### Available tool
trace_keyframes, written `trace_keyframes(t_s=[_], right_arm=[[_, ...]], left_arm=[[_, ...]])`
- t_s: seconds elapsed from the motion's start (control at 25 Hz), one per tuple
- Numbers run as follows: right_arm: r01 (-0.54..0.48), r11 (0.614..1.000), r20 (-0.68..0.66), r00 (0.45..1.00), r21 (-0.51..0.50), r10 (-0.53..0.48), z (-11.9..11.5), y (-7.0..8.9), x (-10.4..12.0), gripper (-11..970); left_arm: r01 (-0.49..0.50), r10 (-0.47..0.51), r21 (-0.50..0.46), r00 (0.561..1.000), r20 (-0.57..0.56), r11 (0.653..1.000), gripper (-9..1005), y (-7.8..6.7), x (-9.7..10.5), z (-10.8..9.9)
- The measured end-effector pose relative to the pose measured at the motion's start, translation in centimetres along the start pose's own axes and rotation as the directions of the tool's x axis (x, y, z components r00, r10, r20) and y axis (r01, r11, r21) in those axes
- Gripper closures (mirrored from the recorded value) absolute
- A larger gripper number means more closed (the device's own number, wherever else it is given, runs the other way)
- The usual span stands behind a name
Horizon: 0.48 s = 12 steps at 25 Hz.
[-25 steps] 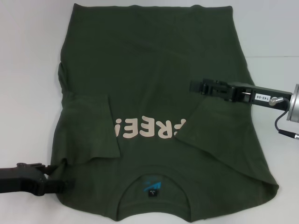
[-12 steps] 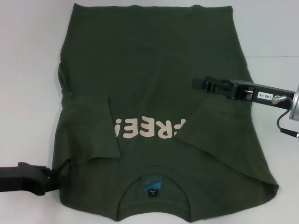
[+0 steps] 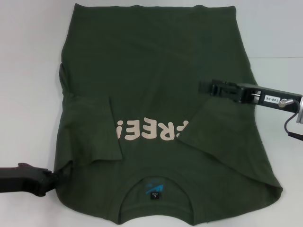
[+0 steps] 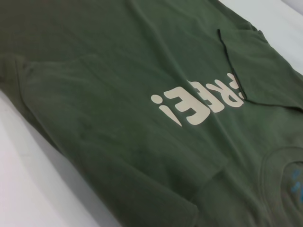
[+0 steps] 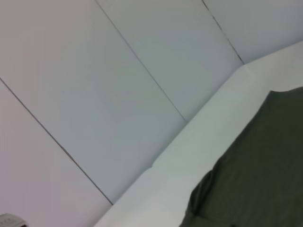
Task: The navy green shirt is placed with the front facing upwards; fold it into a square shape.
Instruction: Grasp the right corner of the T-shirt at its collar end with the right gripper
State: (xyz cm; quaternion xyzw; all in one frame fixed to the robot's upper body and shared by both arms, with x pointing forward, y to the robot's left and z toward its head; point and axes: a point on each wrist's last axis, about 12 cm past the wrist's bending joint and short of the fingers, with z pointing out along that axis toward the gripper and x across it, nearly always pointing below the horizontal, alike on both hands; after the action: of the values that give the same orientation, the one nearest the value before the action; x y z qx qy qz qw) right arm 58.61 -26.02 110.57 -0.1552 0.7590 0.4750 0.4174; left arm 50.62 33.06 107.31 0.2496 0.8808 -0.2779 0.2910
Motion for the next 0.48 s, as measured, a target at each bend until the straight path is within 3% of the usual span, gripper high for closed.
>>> trace_keyframes(t_s=[0.24,0.48], right_arm=[[-0.045,0.997,-0.081,0.996,0.056,0.049,-1.7,-0.9,0.2,66],[-0.14,0.979,-0.181,0.969,0.151,0.166,-5.4,-2.2,1.3,69]], left_arm=[[0.015,-0.015,0.02,1.0,0.006,1.0,935,-0.3,-0.2,-0.8],[0.038,-0.039,0.041,0.999,0.021,0.998,934,-0.6,-0.5,-1.0]])
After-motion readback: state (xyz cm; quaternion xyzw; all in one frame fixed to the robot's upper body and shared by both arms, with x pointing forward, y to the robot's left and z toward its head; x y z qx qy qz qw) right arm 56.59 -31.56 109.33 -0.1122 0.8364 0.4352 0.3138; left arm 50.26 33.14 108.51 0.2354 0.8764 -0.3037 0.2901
